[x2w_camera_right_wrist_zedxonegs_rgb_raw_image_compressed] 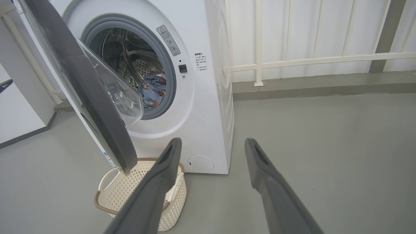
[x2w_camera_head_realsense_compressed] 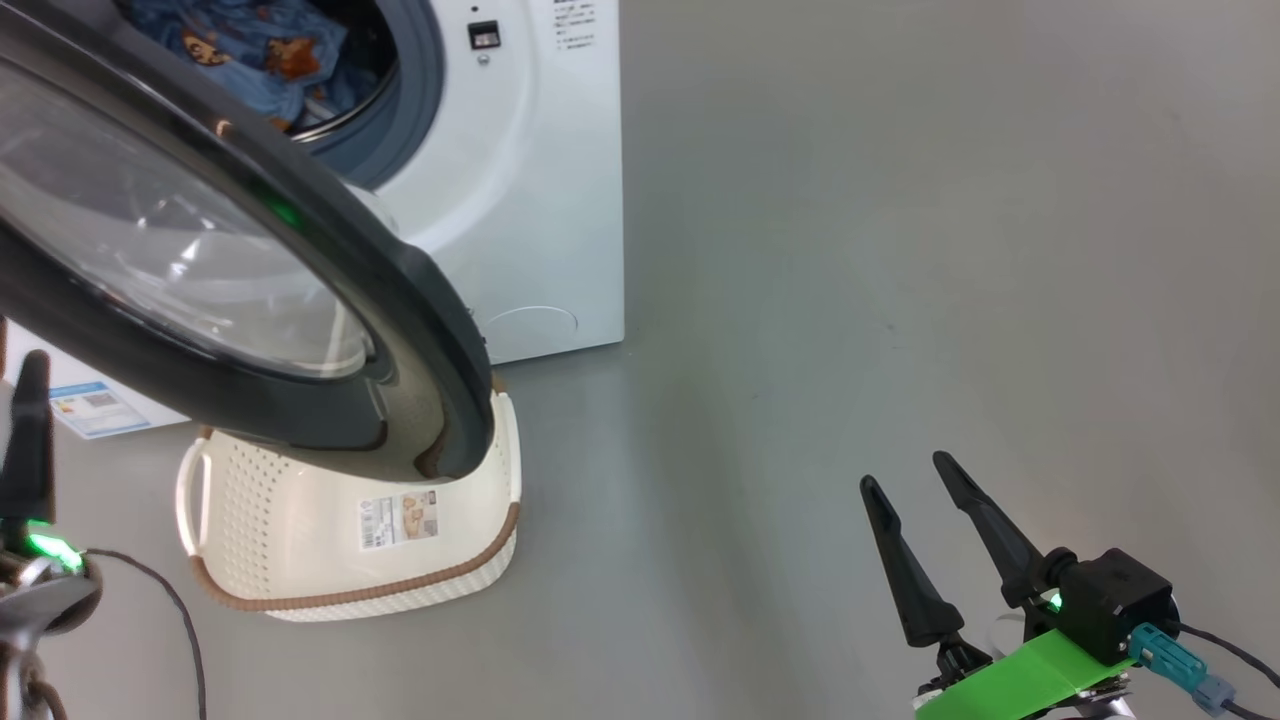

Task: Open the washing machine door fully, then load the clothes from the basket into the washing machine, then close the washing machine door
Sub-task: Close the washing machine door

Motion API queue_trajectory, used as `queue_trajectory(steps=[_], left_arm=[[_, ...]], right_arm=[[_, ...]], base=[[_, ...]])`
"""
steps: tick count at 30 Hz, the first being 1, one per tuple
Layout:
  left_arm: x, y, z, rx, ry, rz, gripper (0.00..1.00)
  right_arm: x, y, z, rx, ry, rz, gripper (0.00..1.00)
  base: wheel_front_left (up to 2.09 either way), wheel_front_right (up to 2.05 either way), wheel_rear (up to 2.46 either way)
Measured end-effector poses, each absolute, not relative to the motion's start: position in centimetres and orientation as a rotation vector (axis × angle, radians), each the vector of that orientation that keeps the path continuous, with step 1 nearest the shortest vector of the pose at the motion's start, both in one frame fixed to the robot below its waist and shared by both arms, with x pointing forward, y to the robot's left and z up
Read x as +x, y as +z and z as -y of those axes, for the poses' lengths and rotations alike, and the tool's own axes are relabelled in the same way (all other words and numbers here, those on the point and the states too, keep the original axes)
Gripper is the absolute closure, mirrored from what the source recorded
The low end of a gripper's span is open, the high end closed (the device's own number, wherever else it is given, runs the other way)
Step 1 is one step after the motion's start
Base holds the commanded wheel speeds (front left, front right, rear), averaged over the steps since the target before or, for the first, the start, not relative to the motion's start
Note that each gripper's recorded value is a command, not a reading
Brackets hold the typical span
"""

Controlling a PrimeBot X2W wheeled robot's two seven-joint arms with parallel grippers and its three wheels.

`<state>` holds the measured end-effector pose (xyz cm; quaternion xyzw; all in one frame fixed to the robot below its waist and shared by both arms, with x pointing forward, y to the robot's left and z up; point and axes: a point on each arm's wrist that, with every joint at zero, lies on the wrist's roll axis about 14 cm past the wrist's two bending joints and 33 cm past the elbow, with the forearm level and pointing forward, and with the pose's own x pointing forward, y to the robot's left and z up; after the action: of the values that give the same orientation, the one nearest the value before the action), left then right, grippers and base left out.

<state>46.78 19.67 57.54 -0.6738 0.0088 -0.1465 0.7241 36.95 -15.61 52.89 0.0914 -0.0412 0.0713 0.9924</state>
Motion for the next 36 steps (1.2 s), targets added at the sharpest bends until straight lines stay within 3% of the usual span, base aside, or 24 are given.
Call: queue_trajectory(steps=[6,15,24,36], left_arm=[[44.7,58.2,-21.3,-1.226,-0.207,0.115,0.0],[40.3,58.6,-21.3,-0.401,-0.078,0.181,0.0],[36.5,56.1,-19.1,-0.164,-0.056,0.122,0.0],[33.0,53.6,-19.0,-0.092,-0.021,0.082,0.0]], right_arm=[[37.3,52.9,14.9,0.187,0.164,0.084,0.0],[37.1,54.0,15.1,0.176,0.169,0.114,0.0],[35.9,53.6,15.5,0.152,0.16,0.09,0.0],[34.5,54.4,15.5,0.129,0.165,0.098,0.0]], base=[[0.0,0.0,0.0],[0.0,0.0,0.0],[0.0,0.0,0.0],[0.0,0.0,0.0]])
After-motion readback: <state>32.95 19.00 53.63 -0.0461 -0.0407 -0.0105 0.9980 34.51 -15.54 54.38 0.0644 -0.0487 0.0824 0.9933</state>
